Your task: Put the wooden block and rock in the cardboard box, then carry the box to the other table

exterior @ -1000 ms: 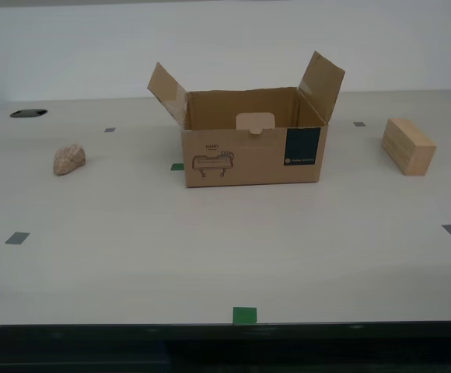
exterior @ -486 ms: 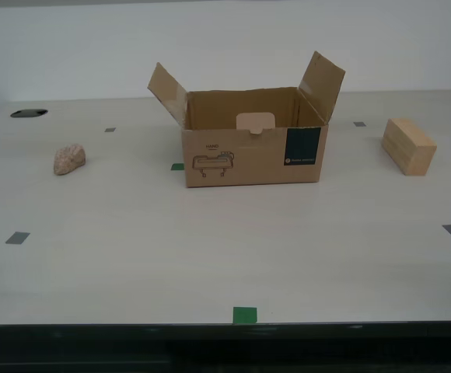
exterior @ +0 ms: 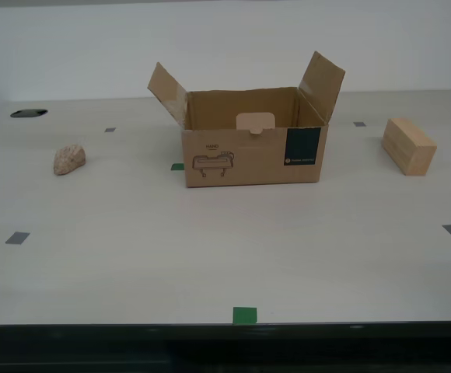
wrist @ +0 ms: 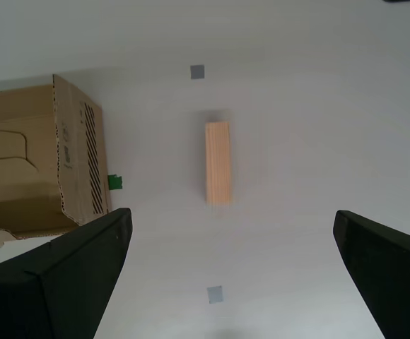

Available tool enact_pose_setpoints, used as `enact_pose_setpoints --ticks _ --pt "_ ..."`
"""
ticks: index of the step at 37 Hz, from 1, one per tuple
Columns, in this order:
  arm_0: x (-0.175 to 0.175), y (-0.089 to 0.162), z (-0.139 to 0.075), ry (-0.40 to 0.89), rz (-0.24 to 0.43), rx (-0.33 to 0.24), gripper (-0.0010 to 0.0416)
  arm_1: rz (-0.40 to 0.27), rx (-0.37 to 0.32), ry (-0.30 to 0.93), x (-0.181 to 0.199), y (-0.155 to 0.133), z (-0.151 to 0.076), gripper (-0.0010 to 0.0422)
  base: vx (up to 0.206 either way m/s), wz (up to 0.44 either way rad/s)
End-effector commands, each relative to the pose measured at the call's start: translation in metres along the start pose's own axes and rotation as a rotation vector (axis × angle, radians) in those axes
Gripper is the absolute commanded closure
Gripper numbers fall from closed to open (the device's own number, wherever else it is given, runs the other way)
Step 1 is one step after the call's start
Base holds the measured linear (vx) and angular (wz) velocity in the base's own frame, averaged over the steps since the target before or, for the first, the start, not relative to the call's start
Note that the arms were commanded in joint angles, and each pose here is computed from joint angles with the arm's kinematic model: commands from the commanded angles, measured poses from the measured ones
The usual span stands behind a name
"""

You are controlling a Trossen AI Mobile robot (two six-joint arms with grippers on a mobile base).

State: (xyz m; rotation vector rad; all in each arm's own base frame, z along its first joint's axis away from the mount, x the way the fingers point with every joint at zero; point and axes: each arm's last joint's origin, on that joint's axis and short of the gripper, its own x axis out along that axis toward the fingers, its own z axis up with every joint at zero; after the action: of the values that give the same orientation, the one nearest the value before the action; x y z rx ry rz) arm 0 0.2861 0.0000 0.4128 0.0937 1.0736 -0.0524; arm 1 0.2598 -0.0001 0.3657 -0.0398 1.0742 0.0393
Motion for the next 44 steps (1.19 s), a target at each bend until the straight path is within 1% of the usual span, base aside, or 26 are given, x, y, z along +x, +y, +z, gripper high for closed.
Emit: enact_pose_setpoints --ticks 1,6,10,15,19,35,40,44 --pt "0.007 0.001 0.007 0.025 -0.002 0.002 0.0007 0.000 0.003 0.024 0.008 -0.001 0.007 0.0016 0.000 0.000" --pt "0.019 0.002 0.014 0.065 -0.006 0.003 0.0007 0.001 0.007 0.055 0.020 -0.001 0.013 0.0016 0.000 0.000" --pt "0.031 0.002 0.020 0.093 -0.009 0.002 0.0007 0.002 0.029 0.086 0.032 -0.001 0.016 0.0016 0.000 0.000" --pt "0.049 0.002 0.024 0.132 -0.013 -0.002 0.0007 0.007 0.030 0.123 0.046 -0.002 0.020 0.0016 0.000 0.000" --pt "0.058 0.003 0.026 0.153 -0.015 -0.001 0.0007 0.011 0.030 0.130 0.054 -0.002 0.022 0.0016 0.000 0.000" --pt "0.073 0.003 0.025 0.180 -0.016 -0.010 0.0007 0.009 0.030 0.119 0.054 -0.002 0.023 0.0016 0.000 0.000" --pt "0.080 0.003 0.025 0.174 -0.012 -0.047 0.0007 0.009 0.030 0.118 0.054 -0.002 0.023 0.0016 0.000 0.000" --pt "0.087 0.003 0.024 0.175 -0.012 -0.050 0.0007 0.009 0.030 0.110 0.055 -0.002 0.024 0.0016 0.000 0.000"
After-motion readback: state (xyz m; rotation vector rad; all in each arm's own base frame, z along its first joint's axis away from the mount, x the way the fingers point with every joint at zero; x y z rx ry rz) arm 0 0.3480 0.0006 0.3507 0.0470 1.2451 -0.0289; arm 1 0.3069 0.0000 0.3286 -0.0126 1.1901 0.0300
